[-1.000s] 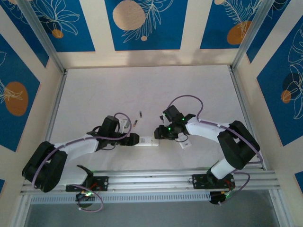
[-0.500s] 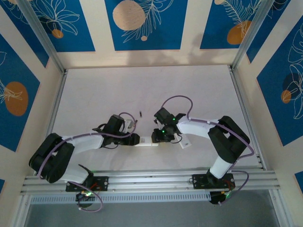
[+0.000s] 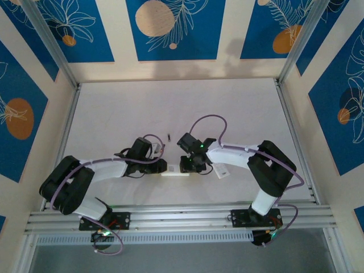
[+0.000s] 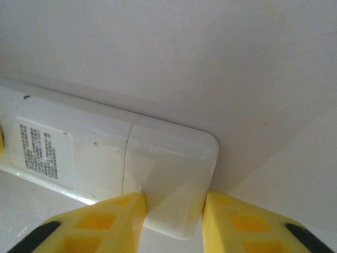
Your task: Load the batteries into the remote control
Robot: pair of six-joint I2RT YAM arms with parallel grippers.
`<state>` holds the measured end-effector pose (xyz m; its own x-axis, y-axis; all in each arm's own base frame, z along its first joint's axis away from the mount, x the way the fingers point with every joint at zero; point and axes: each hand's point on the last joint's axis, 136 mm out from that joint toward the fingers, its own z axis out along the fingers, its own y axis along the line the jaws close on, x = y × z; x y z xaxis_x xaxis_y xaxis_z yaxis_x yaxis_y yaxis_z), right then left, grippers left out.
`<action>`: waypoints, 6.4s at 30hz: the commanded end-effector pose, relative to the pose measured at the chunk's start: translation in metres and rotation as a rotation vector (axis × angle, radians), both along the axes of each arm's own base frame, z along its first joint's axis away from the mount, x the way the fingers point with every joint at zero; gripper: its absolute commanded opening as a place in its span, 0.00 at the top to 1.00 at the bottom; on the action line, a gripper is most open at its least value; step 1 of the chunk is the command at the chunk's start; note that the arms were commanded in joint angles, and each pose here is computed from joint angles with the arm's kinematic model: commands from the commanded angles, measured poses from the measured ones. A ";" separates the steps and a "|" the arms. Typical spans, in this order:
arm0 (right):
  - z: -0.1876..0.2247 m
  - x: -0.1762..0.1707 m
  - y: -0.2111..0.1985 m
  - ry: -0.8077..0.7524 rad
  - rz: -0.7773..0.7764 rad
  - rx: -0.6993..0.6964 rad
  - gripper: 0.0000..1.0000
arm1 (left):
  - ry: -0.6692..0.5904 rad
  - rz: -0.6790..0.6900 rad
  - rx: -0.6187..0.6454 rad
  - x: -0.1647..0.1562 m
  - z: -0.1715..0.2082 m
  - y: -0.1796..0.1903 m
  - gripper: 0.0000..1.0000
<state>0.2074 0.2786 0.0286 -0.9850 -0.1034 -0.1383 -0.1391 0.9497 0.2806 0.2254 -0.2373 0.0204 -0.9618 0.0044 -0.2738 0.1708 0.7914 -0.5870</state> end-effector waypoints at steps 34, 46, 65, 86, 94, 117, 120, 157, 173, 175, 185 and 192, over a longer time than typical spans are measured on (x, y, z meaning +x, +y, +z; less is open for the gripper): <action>-0.004 0.012 0.031 -0.320 1.102 0.001 0.45 | -0.286 0.394 -0.181 0.029 0.104 0.074 0.13; 0.087 0.045 0.093 -0.252 0.544 0.359 0.48 | -0.131 0.390 -0.398 0.040 0.124 0.041 0.23; 0.135 0.039 0.116 -0.230 0.416 0.506 0.16 | -0.116 0.492 -0.087 0.048 0.123 0.080 0.92; 0.123 0.065 -0.038 -0.281 0.034 0.244 0.13 | -0.124 0.067 1.468 0.238 0.075 0.190 0.99; 0.125 0.058 -0.094 -0.252 -0.170 0.229 0.12 | -0.083 0.046 1.363 0.264 0.025 0.168 0.82; 0.024 0.019 -0.163 0.056 -0.264 -0.144 0.00 | -0.524 0.165 0.063 0.163 0.242 0.044 0.22; 0.009 0.012 -0.157 0.116 -0.234 -0.181 0.01 | -0.480 0.187 0.039 0.140 0.228 0.051 0.21; 0.121 0.033 0.040 -0.100 0.165 0.551 0.46 | 0.036 0.114 -0.380 0.080 0.143 -0.067 0.72; 0.146 0.049 0.040 -1.251 0.635 -0.021 0.23 | 0.091 0.753 0.085 0.089 0.130 0.046 0.97; 0.142 0.053 0.049 -1.269 0.640 -0.023 0.31 | 0.101 0.774 0.077 0.088 0.130 0.048 0.97; 0.122 0.056 0.086 -1.256 0.697 0.008 0.60 | 0.109 0.797 0.024 0.086 0.136 0.047 0.96; 0.120 0.060 0.090 -1.194 0.658 0.059 0.85 | 0.063 0.766 -0.032 0.093 0.148 0.040 0.87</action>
<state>0.2621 0.3553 0.1246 -0.0285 -0.5540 -0.8320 -0.7340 0.5766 -0.3588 0.3246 -0.1899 0.1547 -0.6896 -0.6928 -0.2108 -0.4939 0.6628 -0.5628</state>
